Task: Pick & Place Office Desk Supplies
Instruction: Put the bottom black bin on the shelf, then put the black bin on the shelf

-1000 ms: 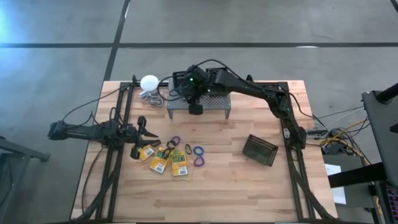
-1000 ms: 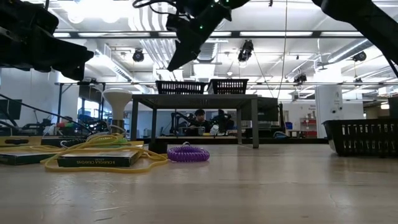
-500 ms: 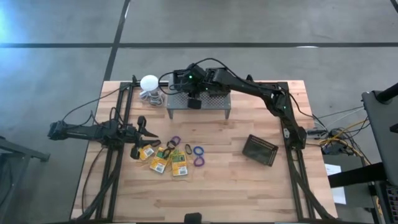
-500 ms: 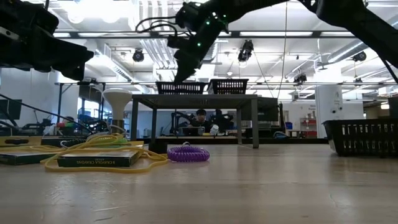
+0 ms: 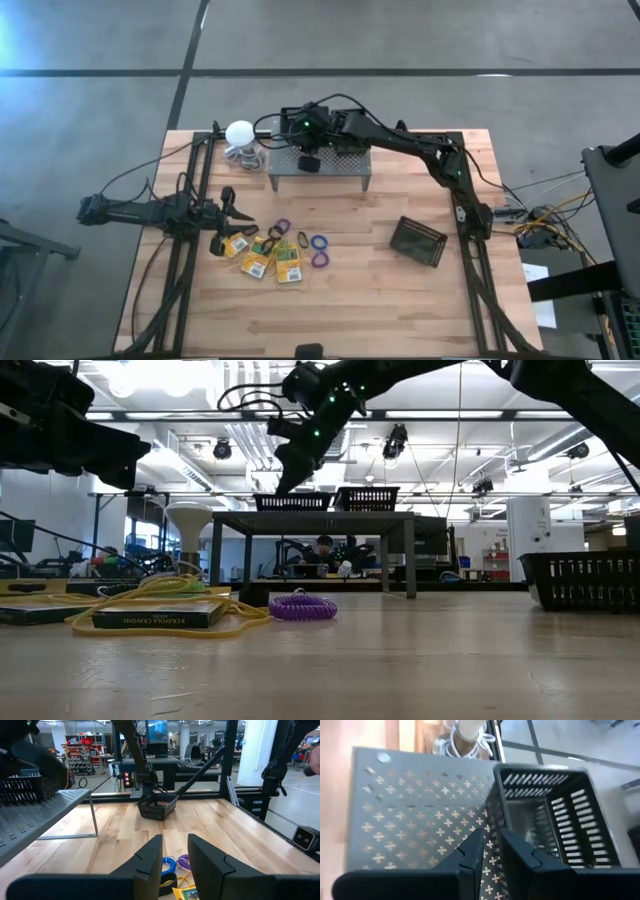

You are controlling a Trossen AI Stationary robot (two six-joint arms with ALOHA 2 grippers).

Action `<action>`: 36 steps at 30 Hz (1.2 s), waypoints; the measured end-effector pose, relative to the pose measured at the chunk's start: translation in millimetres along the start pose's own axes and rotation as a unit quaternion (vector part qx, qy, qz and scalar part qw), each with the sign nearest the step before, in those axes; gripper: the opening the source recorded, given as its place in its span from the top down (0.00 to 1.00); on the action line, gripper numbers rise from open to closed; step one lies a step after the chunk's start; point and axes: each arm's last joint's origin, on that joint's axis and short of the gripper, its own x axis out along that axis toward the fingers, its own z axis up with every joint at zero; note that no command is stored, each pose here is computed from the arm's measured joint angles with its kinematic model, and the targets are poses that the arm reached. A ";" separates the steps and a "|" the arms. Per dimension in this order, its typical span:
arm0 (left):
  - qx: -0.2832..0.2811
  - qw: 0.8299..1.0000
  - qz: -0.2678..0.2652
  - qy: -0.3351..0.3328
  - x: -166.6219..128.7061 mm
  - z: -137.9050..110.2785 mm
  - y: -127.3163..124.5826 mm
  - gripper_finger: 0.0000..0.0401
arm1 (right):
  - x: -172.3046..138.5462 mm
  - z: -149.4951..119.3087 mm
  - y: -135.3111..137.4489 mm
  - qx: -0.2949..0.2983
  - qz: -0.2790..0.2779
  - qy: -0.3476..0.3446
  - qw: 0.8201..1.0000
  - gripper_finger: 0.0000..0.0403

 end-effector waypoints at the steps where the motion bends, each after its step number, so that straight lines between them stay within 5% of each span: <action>1: 0.000 1.000 0.000 0.000 0.0 0.0 0.0 0.76 | -4.6 3.1 2.9 -0.001 0.001 -0.006 1.000 0.86; 9: 0.000 1.000 0.000 0.000 0.0 -0.1 0.0 0.76 | -71.3 25.9 55.8 -0.032 0.057 -0.013 0.998 0.86; 16: 0.000 1.000 0.000 0.000 0.0 -0.1 0.0 0.76 | -129.1 3.8 110.1 0.003 0.124 0.120 0.985 0.86; 21: 0.000 1.000 0.000 0.000 0.0 0.0 0.0 0.76 | -159.8 -29.1 135.6 0.076 0.151 0.229 0.959 0.82; 28: 0.000 1.000 0.000 0.000 0.0 -0.1 0.0 0.76 | -191.1 -93.7 168.0 0.172 0.160 0.333 0.913 0.63; 36: 0.000 1.000 0.000 0.000 0.0 -0.1 0.0 0.76 | -207.5 -178.1 214.4 0.168 0.178 0.379 0.892 0.45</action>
